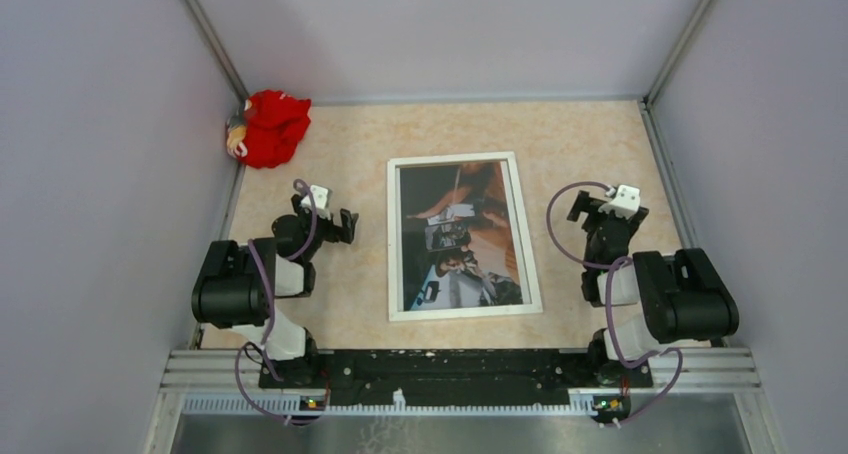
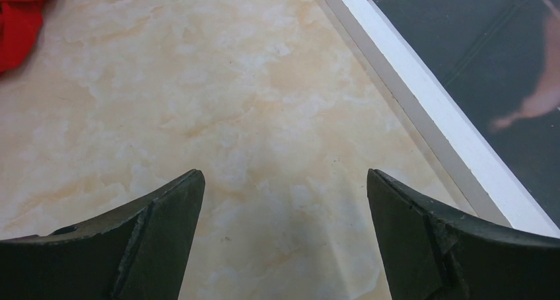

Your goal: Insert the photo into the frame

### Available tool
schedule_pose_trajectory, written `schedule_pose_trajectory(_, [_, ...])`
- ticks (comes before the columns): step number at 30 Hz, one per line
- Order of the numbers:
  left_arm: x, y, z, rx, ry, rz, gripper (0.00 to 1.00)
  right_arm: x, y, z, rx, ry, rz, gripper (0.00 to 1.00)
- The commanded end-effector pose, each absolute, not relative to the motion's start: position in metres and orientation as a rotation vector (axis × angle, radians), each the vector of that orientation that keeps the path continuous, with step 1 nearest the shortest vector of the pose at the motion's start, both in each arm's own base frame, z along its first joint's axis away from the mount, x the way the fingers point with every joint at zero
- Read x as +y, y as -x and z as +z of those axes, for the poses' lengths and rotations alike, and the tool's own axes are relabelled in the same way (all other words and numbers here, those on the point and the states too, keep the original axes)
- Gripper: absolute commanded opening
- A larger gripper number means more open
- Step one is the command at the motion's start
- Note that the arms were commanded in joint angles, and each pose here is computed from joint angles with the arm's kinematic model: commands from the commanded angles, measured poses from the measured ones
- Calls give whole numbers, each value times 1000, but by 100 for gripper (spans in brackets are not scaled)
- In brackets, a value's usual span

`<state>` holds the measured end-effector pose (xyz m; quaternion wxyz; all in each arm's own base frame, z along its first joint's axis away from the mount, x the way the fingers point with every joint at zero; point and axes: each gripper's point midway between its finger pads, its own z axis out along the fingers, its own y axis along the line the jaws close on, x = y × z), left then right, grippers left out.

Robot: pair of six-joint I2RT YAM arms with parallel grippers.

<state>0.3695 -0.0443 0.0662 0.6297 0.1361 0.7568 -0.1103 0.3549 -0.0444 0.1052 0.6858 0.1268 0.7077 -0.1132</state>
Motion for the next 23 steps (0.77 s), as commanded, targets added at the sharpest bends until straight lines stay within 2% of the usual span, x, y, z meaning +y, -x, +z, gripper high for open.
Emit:
schedule_pose_trajectory(1, [-41,-377,89,1650,-329,-203,99,-35,-356,107,1585,-271,-184,99])
schedule_pose_trajectory(23, [-41,-378,88,1656,-327,-194,99,-36,-357,107,1583,-270,-187,99])
